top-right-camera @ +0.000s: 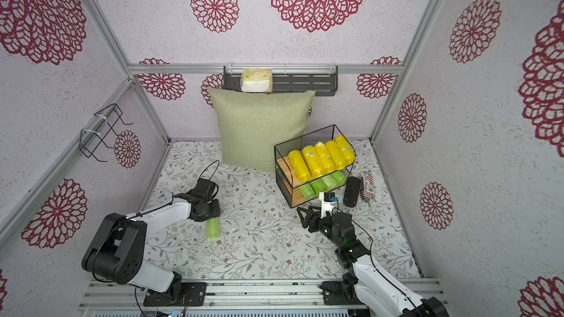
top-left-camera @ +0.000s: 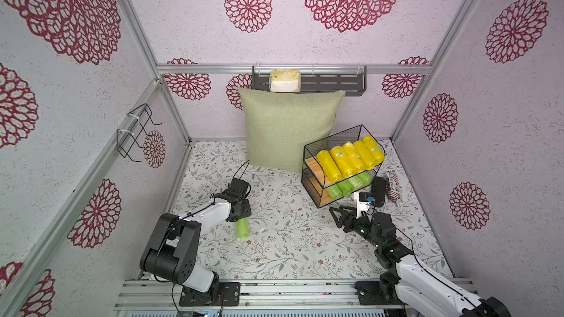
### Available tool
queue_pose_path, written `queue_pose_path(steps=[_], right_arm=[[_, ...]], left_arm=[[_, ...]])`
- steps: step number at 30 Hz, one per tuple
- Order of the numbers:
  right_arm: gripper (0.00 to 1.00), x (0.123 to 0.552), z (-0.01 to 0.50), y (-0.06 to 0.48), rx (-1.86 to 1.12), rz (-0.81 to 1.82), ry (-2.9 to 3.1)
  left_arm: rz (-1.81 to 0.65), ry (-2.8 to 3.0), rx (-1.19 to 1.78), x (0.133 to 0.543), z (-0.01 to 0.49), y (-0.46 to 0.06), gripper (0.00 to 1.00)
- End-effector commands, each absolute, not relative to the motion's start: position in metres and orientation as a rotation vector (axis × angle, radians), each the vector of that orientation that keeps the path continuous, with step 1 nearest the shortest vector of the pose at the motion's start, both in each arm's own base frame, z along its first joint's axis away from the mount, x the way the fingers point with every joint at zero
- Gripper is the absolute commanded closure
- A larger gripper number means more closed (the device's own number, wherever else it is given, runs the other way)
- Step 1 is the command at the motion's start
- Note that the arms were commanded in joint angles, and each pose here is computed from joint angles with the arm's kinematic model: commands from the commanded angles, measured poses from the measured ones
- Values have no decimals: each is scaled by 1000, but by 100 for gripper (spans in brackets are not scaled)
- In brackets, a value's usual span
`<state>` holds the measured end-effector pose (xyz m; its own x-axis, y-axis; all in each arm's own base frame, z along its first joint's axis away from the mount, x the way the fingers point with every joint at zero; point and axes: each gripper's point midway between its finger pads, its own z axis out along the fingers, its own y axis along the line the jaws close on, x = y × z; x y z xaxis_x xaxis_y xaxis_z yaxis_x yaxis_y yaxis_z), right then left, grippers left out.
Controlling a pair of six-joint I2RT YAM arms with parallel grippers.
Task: Sort the rolls of trash bags by color and place them on the shelf
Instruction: Pick up the roll of trash bags from the center of the board.
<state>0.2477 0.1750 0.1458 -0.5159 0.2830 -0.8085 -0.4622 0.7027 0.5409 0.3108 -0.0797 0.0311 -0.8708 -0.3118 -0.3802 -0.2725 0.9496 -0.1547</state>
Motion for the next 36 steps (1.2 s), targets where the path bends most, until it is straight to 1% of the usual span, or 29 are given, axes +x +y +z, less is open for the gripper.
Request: queue_pose_path(steps=[1, 4, 11, 15, 20, 25, 32, 34, 36], right_arm=[[33, 244, 184, 192, -242, 960, 1777], [33, 236, 204, 208, -304, 1013, 1707], [31, 225, 236, 252, -380, 1145, 1615], [27, 219, 244, 283, -362, 1252, 1597], [18, 211, 248, 310, -340, 1335, 1557], [7, 213, 254, 331, -290, 1387, 1515], [6, 222, 254, 348, -203, 1420, 1490], [8, 223, 255, 354, -200, 1447, 1483], [12, 223, 257, 359, -204, 1469, 1471]], left_arm=[[-425, 2516, -454, 332, 78, -108, 68], [-603, 2400, -461, 338, 116, -128, 69], [-896, 2159, -465, 338, 193, -169, 71], [-1044, 2016, -500, 335, 224, -189, 71], [-1172, 1928, -535, 332, 241, -207, 71], [-1270, 1871, -554, 327, 247, -222, 71], [-1339, 1813, -577, 321, 253, -229, 71], [-1343, 1802, -580, 320, 255, -229, 71], [-1341, 1798, -583, 320, 255, -229, 70]])
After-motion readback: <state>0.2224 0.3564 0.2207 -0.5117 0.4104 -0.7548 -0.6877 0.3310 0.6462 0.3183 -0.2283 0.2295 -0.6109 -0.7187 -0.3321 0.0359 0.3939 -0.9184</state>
